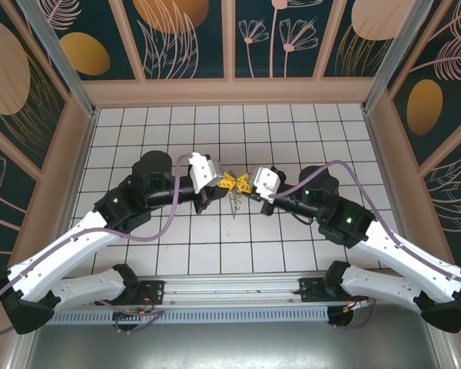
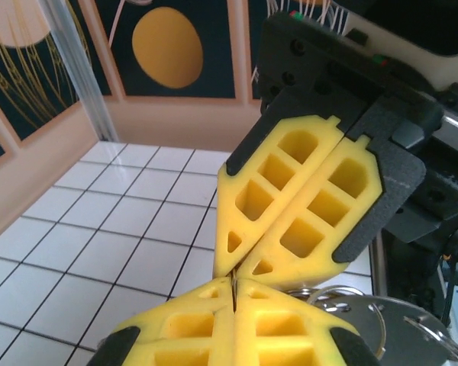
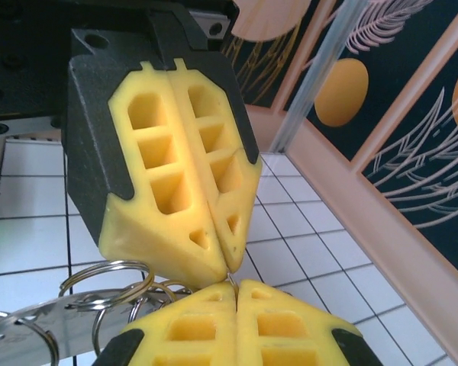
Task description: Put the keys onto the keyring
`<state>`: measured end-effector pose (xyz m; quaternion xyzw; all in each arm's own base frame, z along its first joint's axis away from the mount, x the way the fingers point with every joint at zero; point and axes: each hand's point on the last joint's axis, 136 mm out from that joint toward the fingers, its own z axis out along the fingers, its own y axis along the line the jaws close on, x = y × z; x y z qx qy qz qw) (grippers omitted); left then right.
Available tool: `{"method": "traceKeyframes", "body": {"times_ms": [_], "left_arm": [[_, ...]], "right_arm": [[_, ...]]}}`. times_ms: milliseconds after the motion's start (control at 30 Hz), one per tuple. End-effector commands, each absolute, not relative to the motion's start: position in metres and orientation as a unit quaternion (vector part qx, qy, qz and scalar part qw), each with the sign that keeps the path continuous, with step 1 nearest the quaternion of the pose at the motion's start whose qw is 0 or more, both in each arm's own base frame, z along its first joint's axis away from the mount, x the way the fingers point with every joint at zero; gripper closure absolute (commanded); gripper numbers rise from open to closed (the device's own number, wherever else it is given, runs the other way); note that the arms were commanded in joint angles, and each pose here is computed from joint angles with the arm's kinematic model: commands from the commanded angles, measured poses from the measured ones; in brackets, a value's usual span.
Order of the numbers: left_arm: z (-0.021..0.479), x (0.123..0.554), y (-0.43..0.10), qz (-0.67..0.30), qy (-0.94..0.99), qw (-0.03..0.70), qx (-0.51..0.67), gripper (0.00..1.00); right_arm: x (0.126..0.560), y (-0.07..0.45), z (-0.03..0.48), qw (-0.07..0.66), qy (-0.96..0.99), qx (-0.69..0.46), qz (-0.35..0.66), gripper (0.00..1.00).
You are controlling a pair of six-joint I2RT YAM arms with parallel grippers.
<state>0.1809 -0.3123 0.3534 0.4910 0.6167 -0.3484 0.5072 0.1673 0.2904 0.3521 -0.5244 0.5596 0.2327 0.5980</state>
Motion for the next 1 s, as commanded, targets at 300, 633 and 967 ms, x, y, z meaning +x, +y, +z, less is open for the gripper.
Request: {"method": "traceKeyframes", "body": {"times_ms": [300, 633, 967], "left_arm": [[0.312, 0.213, -0.324, -0.277, 0.670, 0.466, 0.507, 0.94], [0.338, 0.197, -0.327, -0.325, 0.624, 0.498, 0.506, 1.00], [0.362, 0.186, -0.317, -0.340, 0.594, 0.533, 0.498, 1.00]], "right_arm": [[0.158, 0.304, 0.361, 0.595, 0.529, -0.554, 0.244, 1.00], [0.157, 0.298, 0.360, 0.599, 0.537, -0.539, 0.249, 0.77], [0.153, 0.278, 0.359, 0.609, 0.553, -0.504, 0.263, 0.71]]}}
